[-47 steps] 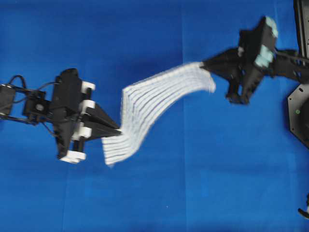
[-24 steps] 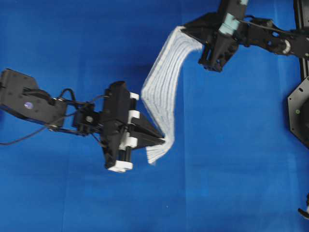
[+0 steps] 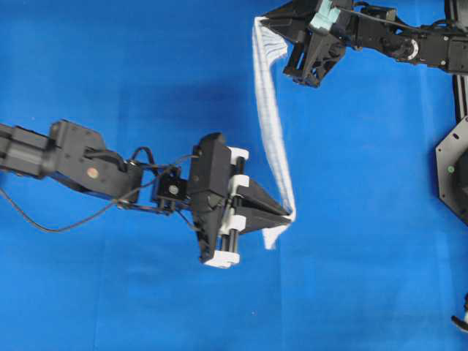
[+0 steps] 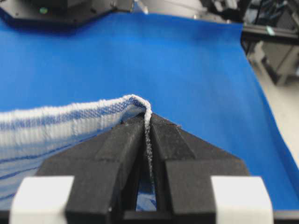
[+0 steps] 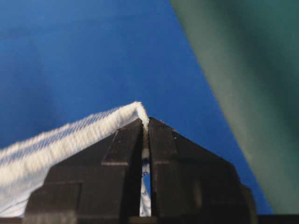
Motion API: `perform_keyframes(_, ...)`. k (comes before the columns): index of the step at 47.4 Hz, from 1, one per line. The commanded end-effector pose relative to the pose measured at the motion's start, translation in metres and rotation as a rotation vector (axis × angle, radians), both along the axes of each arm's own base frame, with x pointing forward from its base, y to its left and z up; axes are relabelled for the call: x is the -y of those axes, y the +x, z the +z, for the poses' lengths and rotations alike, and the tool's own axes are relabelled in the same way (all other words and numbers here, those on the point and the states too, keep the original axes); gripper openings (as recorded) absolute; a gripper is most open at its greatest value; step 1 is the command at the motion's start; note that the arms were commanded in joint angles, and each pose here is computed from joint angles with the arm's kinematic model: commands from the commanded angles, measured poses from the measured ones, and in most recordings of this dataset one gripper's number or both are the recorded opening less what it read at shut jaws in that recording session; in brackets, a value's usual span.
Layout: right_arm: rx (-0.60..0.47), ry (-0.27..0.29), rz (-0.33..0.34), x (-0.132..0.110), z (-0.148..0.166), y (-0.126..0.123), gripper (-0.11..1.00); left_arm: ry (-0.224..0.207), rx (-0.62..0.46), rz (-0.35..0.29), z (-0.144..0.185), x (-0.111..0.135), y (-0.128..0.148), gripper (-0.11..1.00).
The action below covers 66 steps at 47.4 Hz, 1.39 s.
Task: Fold the blue towel.
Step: 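Lift the strip and swing it vertical, right gripper moving to the top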
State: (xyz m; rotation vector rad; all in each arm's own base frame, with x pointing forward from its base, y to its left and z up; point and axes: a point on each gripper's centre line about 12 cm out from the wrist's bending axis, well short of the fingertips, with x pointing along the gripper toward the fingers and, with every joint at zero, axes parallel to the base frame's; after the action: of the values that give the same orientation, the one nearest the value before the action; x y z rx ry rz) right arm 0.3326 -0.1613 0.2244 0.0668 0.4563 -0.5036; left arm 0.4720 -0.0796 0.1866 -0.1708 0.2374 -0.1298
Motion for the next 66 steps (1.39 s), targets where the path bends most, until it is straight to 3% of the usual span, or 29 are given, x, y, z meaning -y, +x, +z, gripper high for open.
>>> perform_keyframes(1,0.030,-0.019,-0.017,0.007,0.012,0.001,-0.05,-0.012,0.082,0.003,0.014,0.001,0.009,0.03)
perform_keyframes(18,-0.047,0.018,-0.020,0.013,-0.020,0.010,-0.05,-0.020,0.143,0.005,-0.004,0.002,0.011,0.03)
perform_keyframes(33,-0.087,0.038,-0.023,0.021,-0.039,0.023,-0.05,-0.029,0.163,-0.018,-0.023,0.014,-0.010,0.03)
perform_keyframes(55,-0.127,0.080,0.008,0.029,-0.057,0.050,-0.05,-0.046,0.056,-0.015,-0.051,0.018,-0.051,0.03)
perform_keyframes(66,-0.134,0.086,0.025,0.032,-0.064,0.069,-0.04,-0.081,0.008,0.022,-0.060,0.016,-0.066,0.03)
